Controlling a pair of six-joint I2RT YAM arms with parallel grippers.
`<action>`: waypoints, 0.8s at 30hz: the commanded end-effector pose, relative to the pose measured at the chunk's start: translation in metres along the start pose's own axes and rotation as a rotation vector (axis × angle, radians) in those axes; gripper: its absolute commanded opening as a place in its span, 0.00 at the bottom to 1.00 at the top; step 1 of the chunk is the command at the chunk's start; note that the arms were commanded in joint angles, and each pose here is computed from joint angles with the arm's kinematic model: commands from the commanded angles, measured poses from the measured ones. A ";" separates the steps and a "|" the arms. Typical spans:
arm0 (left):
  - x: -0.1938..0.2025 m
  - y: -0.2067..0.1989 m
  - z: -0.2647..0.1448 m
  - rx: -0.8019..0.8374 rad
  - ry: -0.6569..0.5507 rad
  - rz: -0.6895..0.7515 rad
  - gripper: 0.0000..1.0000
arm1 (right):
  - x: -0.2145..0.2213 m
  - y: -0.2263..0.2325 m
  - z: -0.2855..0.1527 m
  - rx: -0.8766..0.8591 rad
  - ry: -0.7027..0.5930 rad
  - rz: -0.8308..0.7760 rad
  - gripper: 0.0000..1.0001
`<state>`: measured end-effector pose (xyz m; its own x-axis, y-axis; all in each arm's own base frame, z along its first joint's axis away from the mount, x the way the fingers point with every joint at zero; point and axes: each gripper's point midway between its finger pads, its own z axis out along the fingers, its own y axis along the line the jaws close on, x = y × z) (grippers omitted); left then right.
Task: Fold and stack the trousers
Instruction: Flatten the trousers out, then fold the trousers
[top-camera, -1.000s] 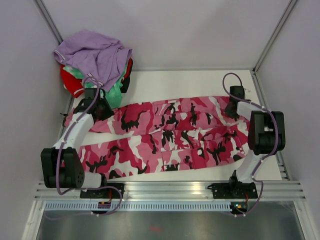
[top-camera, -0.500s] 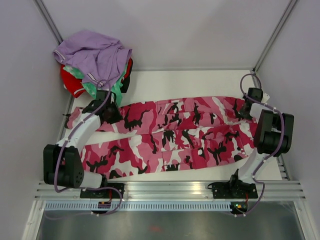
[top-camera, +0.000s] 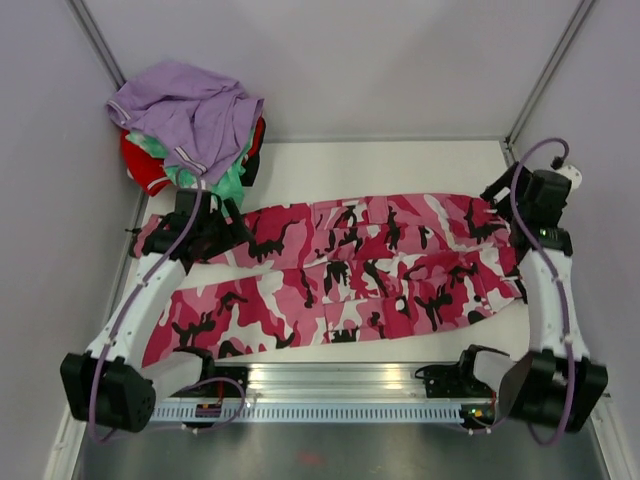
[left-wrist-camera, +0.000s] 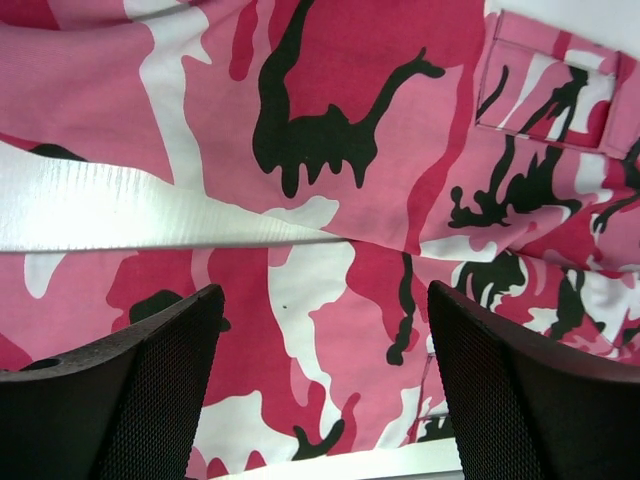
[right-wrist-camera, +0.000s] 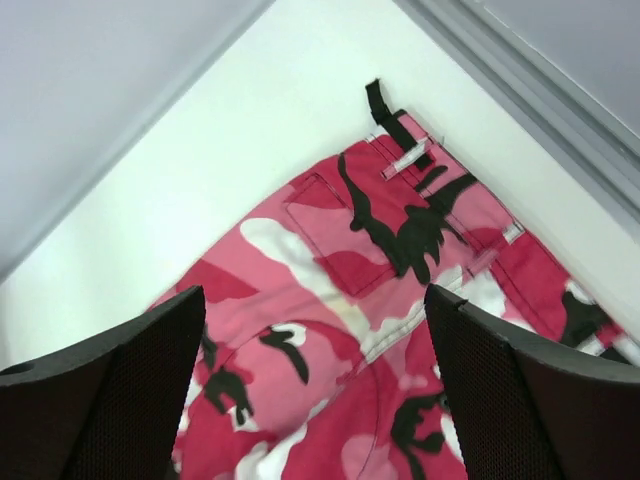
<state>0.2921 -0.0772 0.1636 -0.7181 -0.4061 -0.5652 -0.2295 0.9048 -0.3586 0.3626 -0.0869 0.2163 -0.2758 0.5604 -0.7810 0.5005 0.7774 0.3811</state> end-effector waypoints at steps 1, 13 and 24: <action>0.006 0.009 -0.013 -0.037 -0.016 -0.072 0.88 | 0.052 -0.045 -0.043 0.175 0.075 0.169 0.97; 0.053 0.032 -0.023 -0.081 0.086 -0.111 0.89 | 0.160 -0.150 -0.072 0.603 0.163 0.280 0.94; 0.050 0.053 -0.035 -0.209 0.097 -0.075 0.89 | 0.158 -0.167 -0.035 0.663 0.111 0.274 0.90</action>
<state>0.2219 -0.0585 0.1311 -0.7694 -0.4601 -0.4431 -0.3668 0.8861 -0.2832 0.1891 -0.1053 0.0448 -0.2300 0.7789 -0.5834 0.9428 0.3269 0.0648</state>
